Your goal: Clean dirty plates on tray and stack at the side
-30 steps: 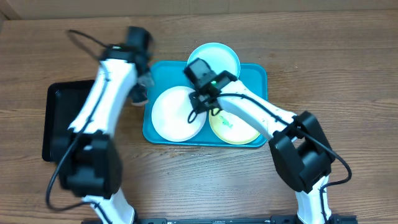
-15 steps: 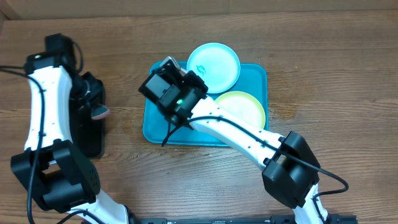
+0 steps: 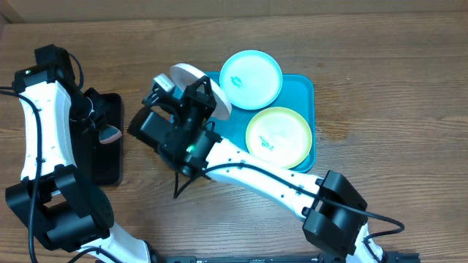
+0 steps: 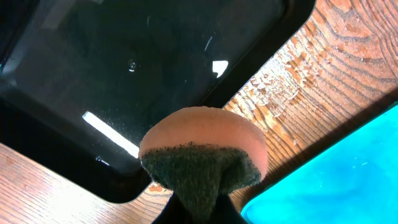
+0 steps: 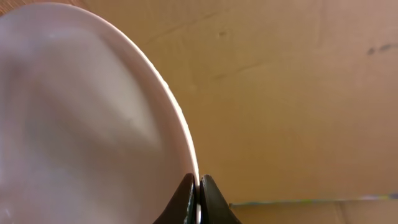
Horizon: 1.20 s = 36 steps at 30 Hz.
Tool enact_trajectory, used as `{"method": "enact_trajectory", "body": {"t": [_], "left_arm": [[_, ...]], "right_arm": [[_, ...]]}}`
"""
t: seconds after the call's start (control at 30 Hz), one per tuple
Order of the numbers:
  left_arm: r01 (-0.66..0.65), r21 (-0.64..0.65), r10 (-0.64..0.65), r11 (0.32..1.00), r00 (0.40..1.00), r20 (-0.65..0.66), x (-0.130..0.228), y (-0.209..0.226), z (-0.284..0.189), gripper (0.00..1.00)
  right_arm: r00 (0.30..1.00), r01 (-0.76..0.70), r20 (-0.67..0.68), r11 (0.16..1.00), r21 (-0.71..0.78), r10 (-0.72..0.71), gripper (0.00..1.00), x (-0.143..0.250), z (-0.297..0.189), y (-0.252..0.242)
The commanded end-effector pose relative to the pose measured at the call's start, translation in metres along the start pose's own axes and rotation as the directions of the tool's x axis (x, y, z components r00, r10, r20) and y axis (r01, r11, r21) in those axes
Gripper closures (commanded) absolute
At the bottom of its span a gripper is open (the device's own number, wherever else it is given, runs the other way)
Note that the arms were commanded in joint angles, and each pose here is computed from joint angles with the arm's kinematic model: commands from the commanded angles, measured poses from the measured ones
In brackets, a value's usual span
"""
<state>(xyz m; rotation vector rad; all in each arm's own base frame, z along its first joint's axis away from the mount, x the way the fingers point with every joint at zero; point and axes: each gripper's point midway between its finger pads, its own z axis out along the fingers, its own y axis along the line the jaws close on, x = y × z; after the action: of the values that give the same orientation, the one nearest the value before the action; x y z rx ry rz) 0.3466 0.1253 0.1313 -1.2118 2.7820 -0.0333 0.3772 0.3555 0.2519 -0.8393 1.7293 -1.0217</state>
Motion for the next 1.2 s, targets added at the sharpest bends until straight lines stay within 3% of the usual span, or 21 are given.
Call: {"method": "enact_trajectory", "body": {"t": [0.0,0.53,0.57,0.63,0.7,0.73,0.8,0.87,0.93,1.0,1.1,1.17], "left_arm": [[-0.016,0.018,0.016,1.0,1.0,0.013,-0.002,-0.003,-0.005,0.96],[-0.017,0.018,0.016,1.0,1.0,0.014,-0.002,-0.003,-0.005,0.96],[-0.017,0.018,0.016,1.0,1.0,0.013,-0.002,-0.003,-0.005,0.96],[-0.017,0.017,0.017,1.0,1.0,0.01,-0.001,-0.003,-0.005,0.96],[-0.017,0.014,0.017,1.0,1.0,0.005,0.0,-0.002,-0.005,0.96],[-0.017,0.014,0.017,1.0,1.0,0.005,0.0,-0.002,-0.005,0.96],[-0.016,0.015,0.016,1.0,1.0,0.006,0.0,-0.002,-0.005,0.96],[-0.017,0.018,0.016,1.0,1.0,0.011,-0.002,-0.003,-0.005,0.96],[-0.017,0.02,0.016,1.0,1.0,0.016,-0.003,-0.003,-0.005,0.96],[-0.018,0.02,0.018,1.0,1.0,0.015,-0.002,-0.004,-0.005,0.96],[-0.018,0.018,0.018,1.0,1.0,0.012,-0.001,-0.003,-0.005,0.96],[-0.018,0.018,0.018,1.0,1.0,0.011,-0.001,-0.003,-0.005,0.96]], "right_arm": [[1.0,0.001,0.0,0.998,0.063,-0.001,0.96,-0.006,-0.009,-0.032],[0.999,-0.048,0.01,0.998,0.036,0.048,0.96,-0.007,-0.007,-0.028],[0.994,-0.112,0.021,0.994,0.0,0.112,0.96,-0.008,-0.005,-0.022],[0.982,-0.18,0.018,0.961,-0.209,0.188,0.96,-0.007,0.0,0.014],[0.996,-0.072,0.022,0.894,-0.442,0.091,0.96,0.002,0.002,0.053],[0.998,-0.053,0.007,0.883,-0.466,0.063,0.96,0.009,0.007,0.056],[0.989,-0.149,-0.074,0.919,-0.364,0.13,0.96,0.022,0.022,0.031],[0.949,-0.31,-0.131,0.925,-0.221,0.287,0.96,0.031,0.036,-0.009],[0.906,-0.421,-0.152,0.879,-0.223,0.395,0.96,0.033,0.042,-0.031],[0.869,-0.495,-0.177,0.808,-0.32,0.462,0.96,0.035,0.047,-0.043],[0.799,-0.585,-0.258,0.608,-0.537,0.543,0.96,0.039,0.056,-0.055],[0.739,-0.648,-0.341,0.475,-0.596,0.581,0.96,0.052,0.07,-0.063]]}}
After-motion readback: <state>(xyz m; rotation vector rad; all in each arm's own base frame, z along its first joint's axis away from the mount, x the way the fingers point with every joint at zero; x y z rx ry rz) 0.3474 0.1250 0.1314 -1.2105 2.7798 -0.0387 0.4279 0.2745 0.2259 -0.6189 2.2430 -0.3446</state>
